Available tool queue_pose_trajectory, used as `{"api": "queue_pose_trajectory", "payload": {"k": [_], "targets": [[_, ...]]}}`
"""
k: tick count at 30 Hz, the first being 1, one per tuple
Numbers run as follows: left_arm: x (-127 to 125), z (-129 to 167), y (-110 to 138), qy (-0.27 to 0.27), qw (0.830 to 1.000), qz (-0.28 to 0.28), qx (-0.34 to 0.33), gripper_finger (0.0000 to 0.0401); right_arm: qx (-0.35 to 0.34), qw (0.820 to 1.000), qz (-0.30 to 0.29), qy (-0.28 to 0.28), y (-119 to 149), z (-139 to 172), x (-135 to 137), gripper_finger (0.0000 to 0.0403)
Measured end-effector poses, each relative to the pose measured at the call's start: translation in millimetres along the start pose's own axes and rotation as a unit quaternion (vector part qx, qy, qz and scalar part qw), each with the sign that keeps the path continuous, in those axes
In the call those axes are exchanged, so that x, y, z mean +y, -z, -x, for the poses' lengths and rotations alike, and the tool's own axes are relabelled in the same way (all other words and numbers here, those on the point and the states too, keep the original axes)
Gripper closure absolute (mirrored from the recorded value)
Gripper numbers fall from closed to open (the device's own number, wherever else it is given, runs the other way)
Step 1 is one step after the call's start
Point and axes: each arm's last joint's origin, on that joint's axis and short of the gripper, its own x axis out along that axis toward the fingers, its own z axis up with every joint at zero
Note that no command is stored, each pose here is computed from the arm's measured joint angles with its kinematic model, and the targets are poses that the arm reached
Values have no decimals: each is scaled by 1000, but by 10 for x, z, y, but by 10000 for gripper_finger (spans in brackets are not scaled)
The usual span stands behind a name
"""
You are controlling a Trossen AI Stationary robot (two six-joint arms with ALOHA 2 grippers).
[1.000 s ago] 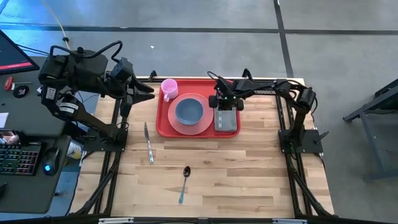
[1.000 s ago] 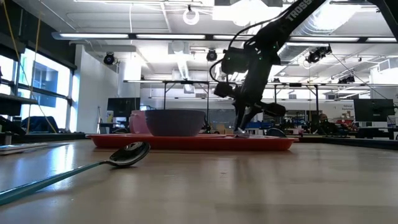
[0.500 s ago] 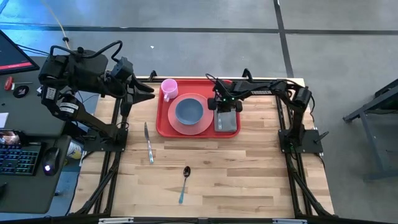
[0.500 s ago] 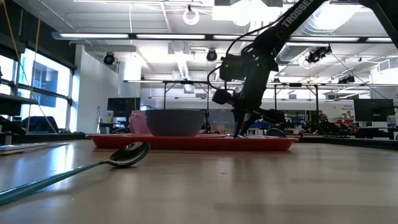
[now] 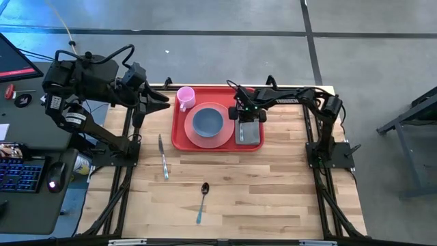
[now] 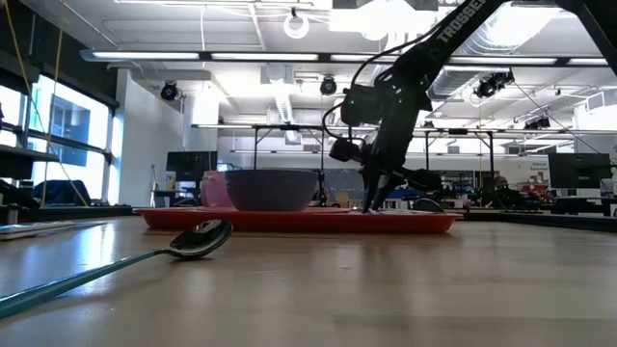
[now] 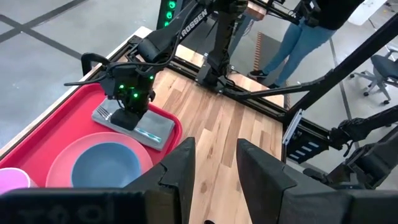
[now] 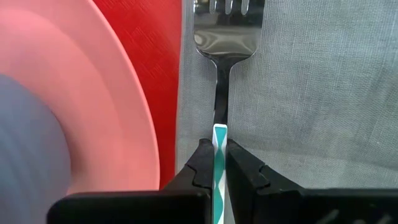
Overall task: Set up tray
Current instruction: Put the blue fork on the gray napkin
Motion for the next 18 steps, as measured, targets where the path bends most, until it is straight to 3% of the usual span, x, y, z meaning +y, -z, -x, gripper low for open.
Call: {"api": "queue_pose_trajectory", "payload": {"k": [14, 18], "targets": [[5, 0, -3, -9, 1000, 0, -4, 249, -1, 1000, 6, -2, 0, 0, 5, 388], [5, 0, -3, -9, 1000, 0, -5, 249, -2, 1000, 7, -3, -1, 0, 7, 371]]}}
